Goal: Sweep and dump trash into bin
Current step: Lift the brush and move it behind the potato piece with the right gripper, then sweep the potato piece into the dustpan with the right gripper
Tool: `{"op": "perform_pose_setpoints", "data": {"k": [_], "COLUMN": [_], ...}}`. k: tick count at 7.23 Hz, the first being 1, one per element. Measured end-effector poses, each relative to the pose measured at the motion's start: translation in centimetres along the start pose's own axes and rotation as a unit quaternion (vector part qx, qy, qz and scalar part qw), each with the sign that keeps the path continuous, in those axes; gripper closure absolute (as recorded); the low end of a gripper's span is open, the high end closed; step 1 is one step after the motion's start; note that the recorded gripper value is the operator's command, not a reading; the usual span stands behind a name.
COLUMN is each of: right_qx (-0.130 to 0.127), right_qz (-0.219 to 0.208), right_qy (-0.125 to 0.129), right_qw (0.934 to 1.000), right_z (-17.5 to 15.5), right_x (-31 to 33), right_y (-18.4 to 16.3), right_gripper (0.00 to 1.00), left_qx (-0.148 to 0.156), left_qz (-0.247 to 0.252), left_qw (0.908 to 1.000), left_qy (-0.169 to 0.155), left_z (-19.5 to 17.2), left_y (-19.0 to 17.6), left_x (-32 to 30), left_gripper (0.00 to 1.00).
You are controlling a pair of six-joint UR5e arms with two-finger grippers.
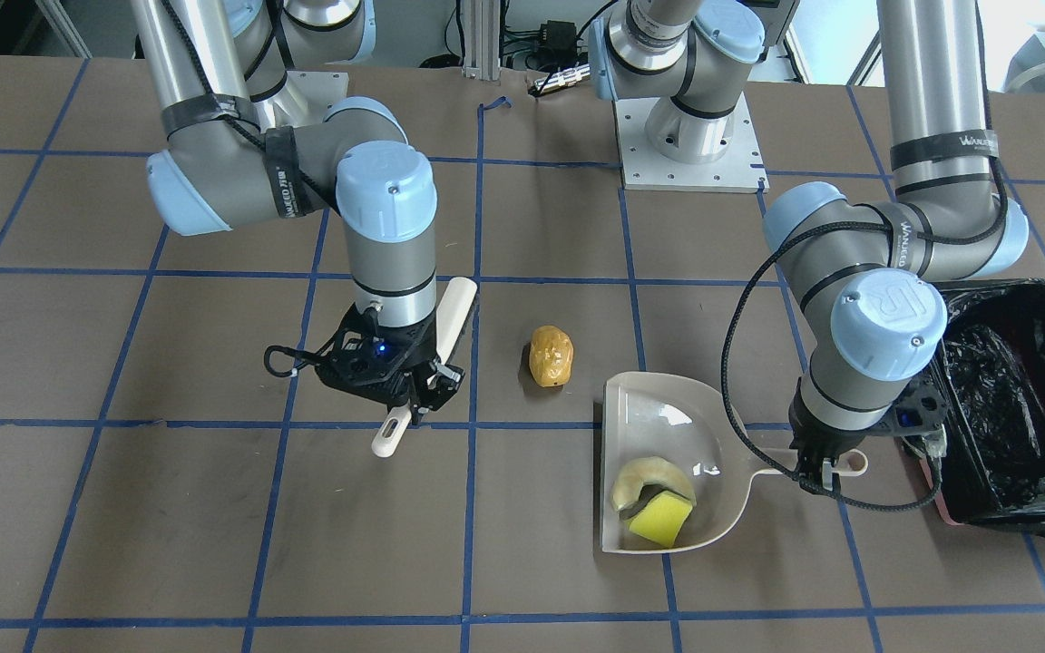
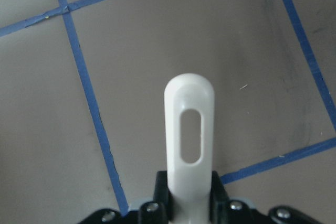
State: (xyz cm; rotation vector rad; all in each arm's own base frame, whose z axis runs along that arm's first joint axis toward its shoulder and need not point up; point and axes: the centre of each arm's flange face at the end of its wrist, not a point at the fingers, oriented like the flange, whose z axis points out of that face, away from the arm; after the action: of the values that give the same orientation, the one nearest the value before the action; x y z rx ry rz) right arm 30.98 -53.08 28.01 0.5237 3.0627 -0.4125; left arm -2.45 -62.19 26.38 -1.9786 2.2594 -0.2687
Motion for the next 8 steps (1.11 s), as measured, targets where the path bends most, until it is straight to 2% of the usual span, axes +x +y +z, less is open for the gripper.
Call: {"op": "perform_pose_setpoints", "data": {"k": [1,3,5,8], "right_qx": [0.004,-0.001,-0.012,0.001], "right_qz": [0.012,0.013,0.016,0.032], "right_qy": [-0.003,0.001,0.008,-0.009], "right_qw": [0.9999,0.9999,0.9998,0.9995], "right_z": [-0.4,0.3,2.0,3.5], "right_x": [-1.1,-1.9,-2.0,-4.3], "right_y": [2.1,4.0,4.9,5.6], "right_gripper": [0.96,0.96,0.96,0.96], "left_qx": [-0.002,-0.001,0.01,0.026], "left_qz": [-0.001,-0.006,-0.009,0.002], "left_qw": [1.0,1.0,0.9996,0.9973], "left_qy": [-0.008,-0.006,0.026,0.068], "left_z": [0.4,0.3,0.4,0.8], "left_y": [0.0,0.2,1.4,2.6], "left_x": [-1.8,-4.8,-7.3,-10.0], "left_gripper": [1.0,1.0,1.0,1.0]}}
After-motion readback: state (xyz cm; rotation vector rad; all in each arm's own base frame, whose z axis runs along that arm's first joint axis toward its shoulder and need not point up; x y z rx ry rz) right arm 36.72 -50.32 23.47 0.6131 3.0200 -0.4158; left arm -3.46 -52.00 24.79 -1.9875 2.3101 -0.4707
